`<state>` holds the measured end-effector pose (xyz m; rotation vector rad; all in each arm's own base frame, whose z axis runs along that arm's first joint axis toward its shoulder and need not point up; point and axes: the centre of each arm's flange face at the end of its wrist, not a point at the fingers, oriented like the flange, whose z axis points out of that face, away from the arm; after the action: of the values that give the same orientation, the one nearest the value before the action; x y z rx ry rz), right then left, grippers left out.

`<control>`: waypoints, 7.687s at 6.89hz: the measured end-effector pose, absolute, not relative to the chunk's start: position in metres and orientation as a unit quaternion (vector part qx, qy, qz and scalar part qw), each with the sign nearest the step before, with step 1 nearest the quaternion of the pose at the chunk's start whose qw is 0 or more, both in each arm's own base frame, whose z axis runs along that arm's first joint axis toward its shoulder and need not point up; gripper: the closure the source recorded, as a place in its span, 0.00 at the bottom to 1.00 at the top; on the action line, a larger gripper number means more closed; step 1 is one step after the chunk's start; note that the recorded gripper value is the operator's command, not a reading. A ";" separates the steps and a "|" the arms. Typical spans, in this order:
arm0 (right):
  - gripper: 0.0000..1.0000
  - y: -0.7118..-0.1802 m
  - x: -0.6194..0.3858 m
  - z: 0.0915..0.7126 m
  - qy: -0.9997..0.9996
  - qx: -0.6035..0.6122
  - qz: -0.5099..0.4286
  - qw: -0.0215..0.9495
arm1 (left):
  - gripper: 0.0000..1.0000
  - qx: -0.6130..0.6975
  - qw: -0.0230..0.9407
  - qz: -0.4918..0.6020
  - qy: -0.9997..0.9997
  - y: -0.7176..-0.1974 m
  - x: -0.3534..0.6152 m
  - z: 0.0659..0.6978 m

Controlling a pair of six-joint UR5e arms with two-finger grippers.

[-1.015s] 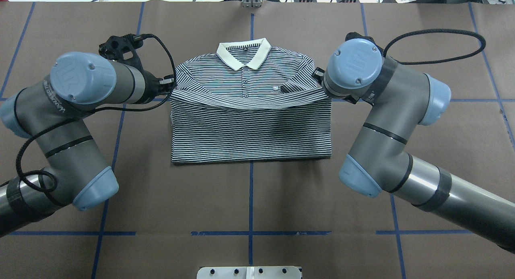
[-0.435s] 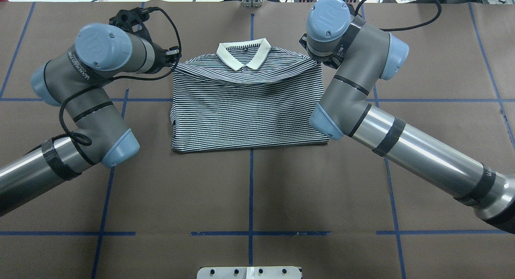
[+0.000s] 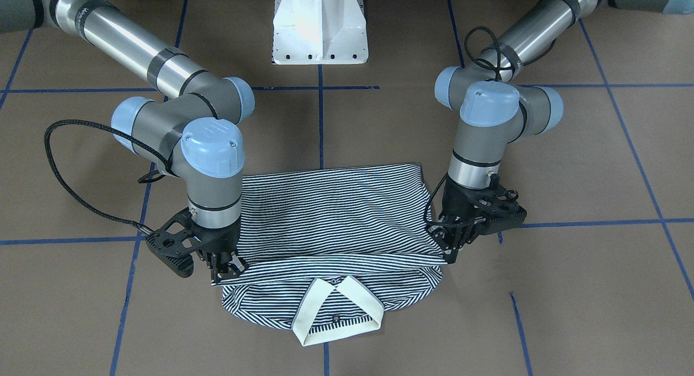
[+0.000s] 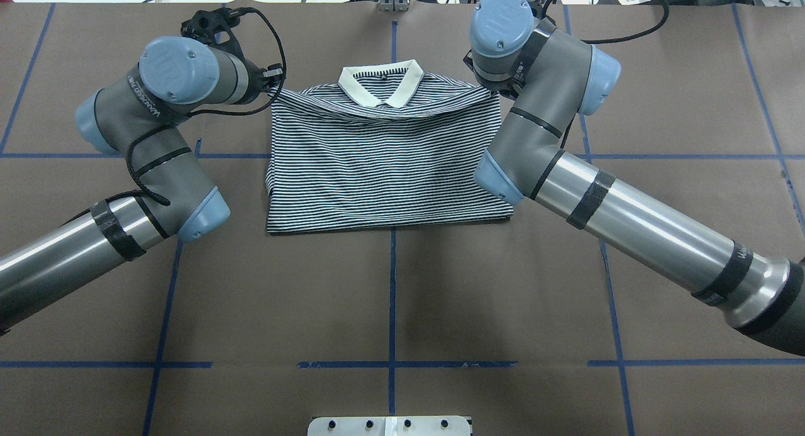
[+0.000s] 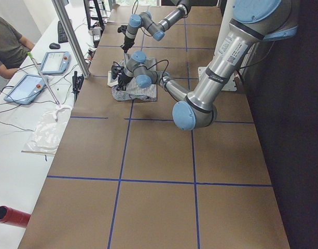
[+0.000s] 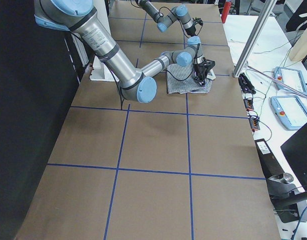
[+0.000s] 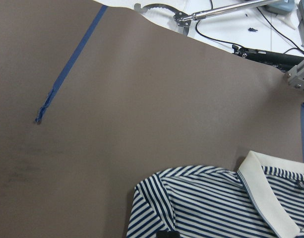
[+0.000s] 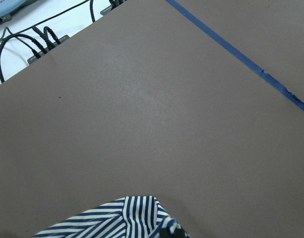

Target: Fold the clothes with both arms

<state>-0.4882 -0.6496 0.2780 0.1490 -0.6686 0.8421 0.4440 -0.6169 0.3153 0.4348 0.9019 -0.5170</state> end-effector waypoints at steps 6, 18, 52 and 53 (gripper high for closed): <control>0.45 -0.650 -0.507 0.298 -0.327 0.072 0.394 0.856 | 0.45 0.222 0.844 -0.228 0.432 -0.623 0.448 0.344; 0.30 -0.457 -0.495 0.347 -0.386 -0.026 0.367 0.846 | 0.39 0.240 0.828 -0.214 0.460 -0.608 0.438 0.352; 0.00 -0.291 -0.396 0.323 -0.401 -0.097 0.352 0.840 | 1.00 0.040 0.870 -0.180 0.456 -0.325 0.531 0.302; 0.00 -0.291 -0.396 0.322 -0.402 -0.097 0.353 0.839 | 1.00 0.058 0.875 -0.167 0.450 -0.335 0.517 0.295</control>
<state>-0.3959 -0.2915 0.3218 -0.2046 -0.8501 0.7457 0.5171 -0.3347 0.2951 0.1207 0.9395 -0.3492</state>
